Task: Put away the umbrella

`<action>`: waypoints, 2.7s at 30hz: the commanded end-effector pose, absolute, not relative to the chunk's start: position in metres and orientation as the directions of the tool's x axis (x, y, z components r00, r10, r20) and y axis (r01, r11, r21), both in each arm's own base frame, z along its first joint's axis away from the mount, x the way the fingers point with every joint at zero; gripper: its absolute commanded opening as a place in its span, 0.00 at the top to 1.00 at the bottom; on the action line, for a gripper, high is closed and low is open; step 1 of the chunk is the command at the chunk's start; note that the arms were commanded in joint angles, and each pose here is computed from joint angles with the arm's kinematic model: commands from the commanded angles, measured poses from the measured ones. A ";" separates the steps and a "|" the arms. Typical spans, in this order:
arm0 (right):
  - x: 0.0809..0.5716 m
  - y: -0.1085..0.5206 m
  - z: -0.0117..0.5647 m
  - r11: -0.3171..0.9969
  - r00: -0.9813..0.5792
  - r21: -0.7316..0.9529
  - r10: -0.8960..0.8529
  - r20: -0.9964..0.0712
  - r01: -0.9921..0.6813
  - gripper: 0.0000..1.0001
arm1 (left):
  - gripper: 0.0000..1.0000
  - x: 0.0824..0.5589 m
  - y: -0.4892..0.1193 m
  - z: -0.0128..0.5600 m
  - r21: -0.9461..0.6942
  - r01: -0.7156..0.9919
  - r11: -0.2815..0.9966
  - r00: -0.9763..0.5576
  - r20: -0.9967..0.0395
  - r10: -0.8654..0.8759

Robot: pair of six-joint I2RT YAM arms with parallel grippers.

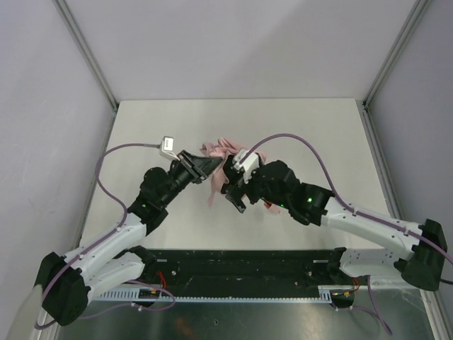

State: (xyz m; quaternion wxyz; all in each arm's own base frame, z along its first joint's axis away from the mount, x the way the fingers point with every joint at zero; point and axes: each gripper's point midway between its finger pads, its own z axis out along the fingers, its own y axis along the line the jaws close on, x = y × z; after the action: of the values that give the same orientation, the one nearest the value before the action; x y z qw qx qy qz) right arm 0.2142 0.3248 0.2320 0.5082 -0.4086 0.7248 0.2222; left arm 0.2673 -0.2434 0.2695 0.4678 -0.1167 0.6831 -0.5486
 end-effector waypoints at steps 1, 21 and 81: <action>0.178 0.328 0.252 0.507 -0.313 0.169 -0.212 -0.926 -0.845 0.01 | 1.00 0.270 -0.219 0.346 -0.732 0.574 0.366 -0.286 -0.598 -0.749; 0.217 0.332 0.328 0.823 -0.367 0.342 0.178 -0.913 -0.453 0.15 | 1.00 0.292 -0.188 0.351 -0.553 0.512 0.658 -0.039 -0.779 -0.625; 0.235 0.368 0.370 0.027 -0.802 0.868 0.369 -0.469 -0.495 0.55 | 1.00 0.274 -0.133 0.414 -0.683 0.468 0.561 0.157 -0.560 -0.814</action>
State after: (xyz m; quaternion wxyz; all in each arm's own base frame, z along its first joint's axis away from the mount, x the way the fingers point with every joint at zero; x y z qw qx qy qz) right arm 0.2457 0.3760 0.3621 0.2499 0.0317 0.6554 0.7120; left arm 0.2921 -0.1468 0.3614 0.7182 -0.1531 0.5673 -0.3726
